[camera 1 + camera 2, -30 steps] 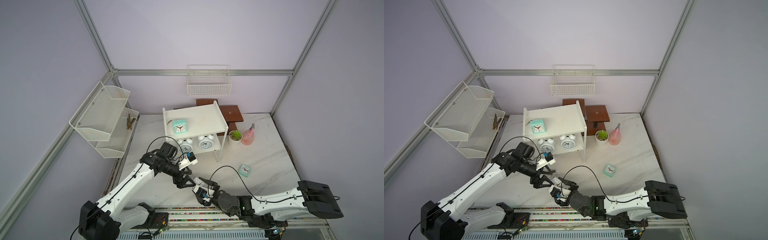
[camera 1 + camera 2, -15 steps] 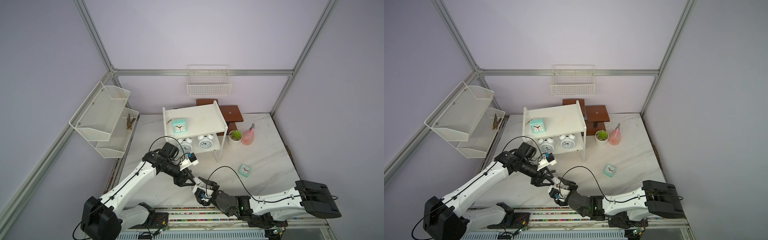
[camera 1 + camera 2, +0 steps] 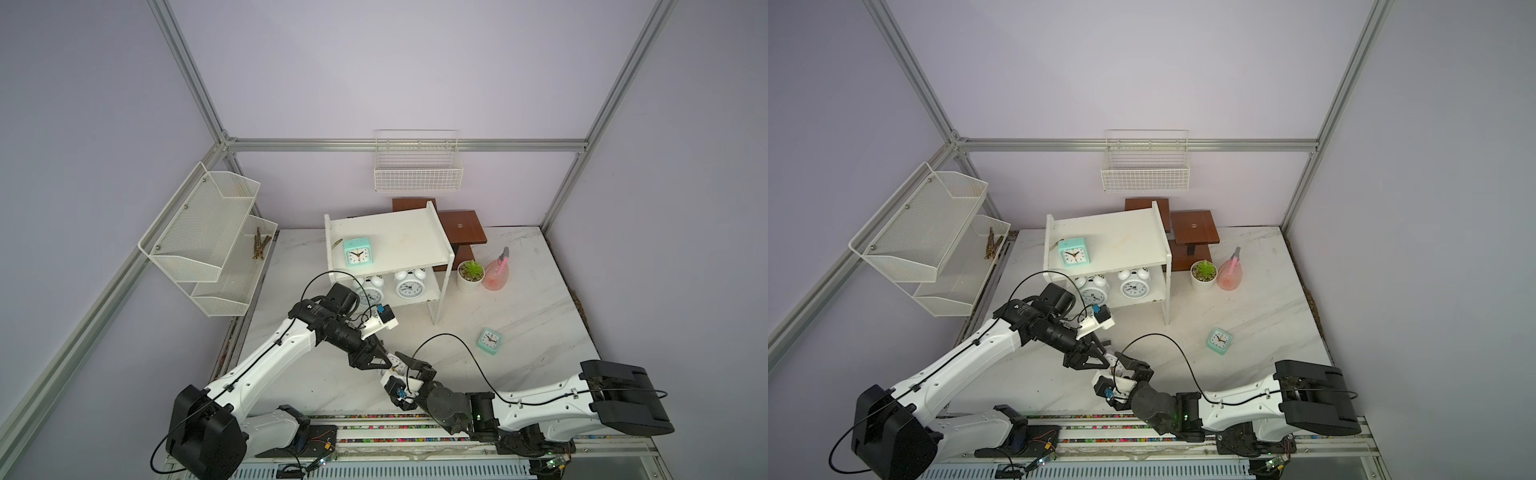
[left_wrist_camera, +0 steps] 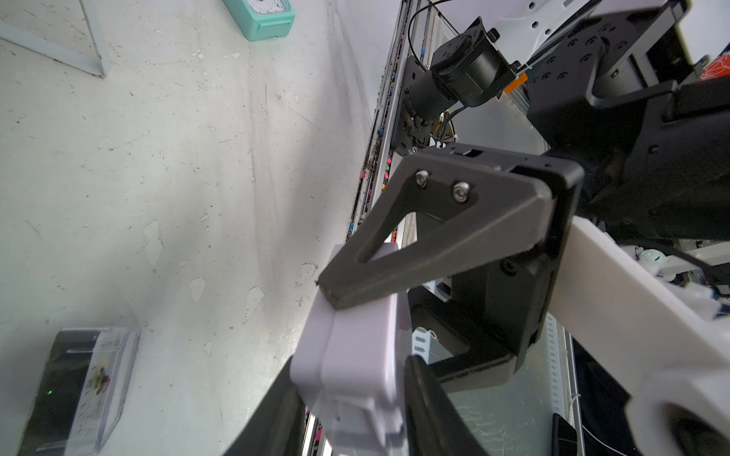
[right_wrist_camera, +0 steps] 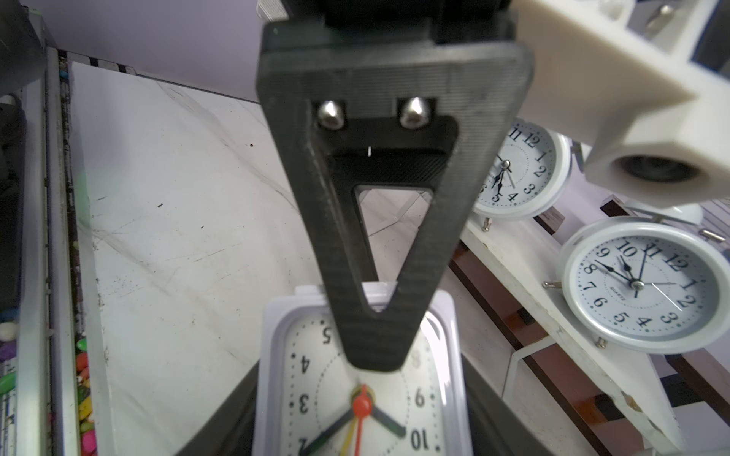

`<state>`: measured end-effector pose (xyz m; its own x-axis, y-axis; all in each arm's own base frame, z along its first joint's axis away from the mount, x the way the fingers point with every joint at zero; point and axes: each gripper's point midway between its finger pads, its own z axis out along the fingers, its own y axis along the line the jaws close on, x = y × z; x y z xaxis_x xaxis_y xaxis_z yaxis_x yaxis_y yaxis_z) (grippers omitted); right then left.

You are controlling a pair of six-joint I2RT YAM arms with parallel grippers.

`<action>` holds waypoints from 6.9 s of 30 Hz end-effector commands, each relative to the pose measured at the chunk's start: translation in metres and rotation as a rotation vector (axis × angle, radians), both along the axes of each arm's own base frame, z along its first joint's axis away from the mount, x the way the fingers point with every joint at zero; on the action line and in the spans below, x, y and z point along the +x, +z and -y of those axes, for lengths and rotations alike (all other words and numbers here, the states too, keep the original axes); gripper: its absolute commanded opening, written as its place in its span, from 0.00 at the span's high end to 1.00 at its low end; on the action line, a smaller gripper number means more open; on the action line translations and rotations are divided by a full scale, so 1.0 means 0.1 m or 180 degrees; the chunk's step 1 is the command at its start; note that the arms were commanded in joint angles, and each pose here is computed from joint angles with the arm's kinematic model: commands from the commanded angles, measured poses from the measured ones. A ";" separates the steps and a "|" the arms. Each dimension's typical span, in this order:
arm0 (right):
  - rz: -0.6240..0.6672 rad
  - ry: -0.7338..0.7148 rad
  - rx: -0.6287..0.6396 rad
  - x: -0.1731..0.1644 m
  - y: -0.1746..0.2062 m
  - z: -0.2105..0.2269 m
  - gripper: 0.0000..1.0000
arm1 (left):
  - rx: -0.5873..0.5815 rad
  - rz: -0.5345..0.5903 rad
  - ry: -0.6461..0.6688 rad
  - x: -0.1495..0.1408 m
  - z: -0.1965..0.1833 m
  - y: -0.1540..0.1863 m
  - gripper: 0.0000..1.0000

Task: Place the alarm clocks on the shelf by style
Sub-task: Pick up the alarm from the center of the board, then place the alarm on the shelf.

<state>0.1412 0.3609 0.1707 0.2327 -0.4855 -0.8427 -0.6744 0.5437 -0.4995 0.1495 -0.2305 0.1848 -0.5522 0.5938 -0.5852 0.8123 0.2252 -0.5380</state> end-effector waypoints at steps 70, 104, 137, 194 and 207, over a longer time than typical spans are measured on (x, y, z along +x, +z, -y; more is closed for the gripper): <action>-0.4226 0.0286 0.6354 0.39 1.10 0.29 0.08 | -0.1235 0.2746 0.0688 0.42 -0.04 1.06 1.00; -0.3874 0.0107 0.6224 0.59 0.91 0.27 0.64 | -0.1158 0.2724 0.0573 0.33 -0.04 0.94 0.62; -0.0232 -0.2388 0.1470 1.33 2.64 0.27 0.73 | -0.0461 0.2355 0.0443 0.30 -0.16 0.28 0.16; -0.0963 -0.2440 0.1608 2.44 2.31 0.18 0.69 | -0.0356 0.2426 0.0459 0.32 -0.21 0.14 0.11; -0.0999 -0.2524 0.1568 2.59 2.22 0.23 0.67 | -0.0341 0.2447 0.0472 0.32 -0.23 0.13 0.10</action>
